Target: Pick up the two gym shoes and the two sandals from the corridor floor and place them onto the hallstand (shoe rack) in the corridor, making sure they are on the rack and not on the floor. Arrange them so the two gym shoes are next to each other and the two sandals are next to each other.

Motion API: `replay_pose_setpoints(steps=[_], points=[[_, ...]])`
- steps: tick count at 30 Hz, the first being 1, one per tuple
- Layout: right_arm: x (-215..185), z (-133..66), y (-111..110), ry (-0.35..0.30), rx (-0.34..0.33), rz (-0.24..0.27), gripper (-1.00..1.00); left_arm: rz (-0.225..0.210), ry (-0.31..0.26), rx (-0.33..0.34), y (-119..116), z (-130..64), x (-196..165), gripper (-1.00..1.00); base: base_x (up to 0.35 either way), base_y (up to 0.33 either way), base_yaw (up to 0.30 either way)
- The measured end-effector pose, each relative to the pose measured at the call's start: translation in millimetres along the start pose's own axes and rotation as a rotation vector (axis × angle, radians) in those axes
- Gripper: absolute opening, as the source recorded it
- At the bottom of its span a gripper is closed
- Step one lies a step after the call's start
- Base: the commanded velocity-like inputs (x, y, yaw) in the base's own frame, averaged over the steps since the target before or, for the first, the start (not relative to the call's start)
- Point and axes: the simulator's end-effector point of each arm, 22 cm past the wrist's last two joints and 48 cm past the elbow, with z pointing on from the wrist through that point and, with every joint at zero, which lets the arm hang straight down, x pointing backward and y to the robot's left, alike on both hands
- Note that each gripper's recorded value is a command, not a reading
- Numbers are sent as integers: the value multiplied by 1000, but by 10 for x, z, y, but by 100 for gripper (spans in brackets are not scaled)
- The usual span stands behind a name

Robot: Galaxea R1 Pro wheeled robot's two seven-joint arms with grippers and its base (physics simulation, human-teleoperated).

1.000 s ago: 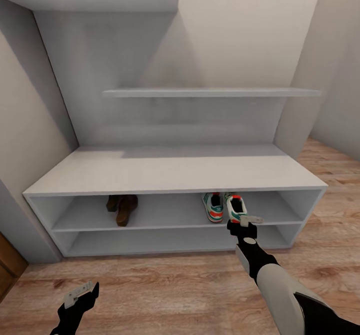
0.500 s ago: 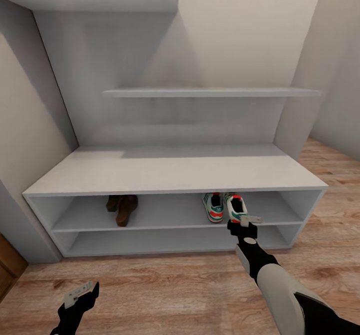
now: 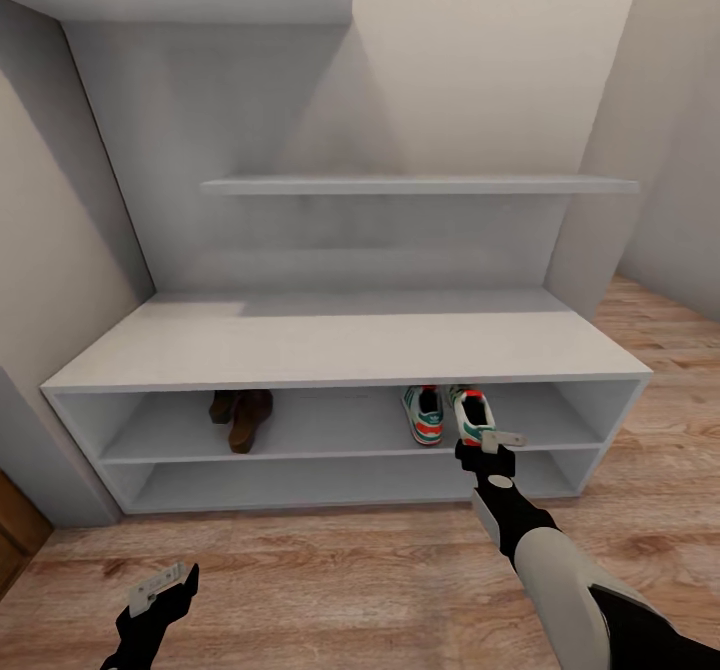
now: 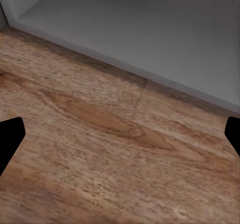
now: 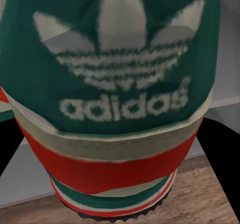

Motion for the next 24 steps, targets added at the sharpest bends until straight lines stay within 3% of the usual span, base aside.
replay_pose_setpoints(steps=[24], points=[[89,-12,17,15,-5,-3,-100,0,1,0,-1,-1,4,100,0,-1,0]])
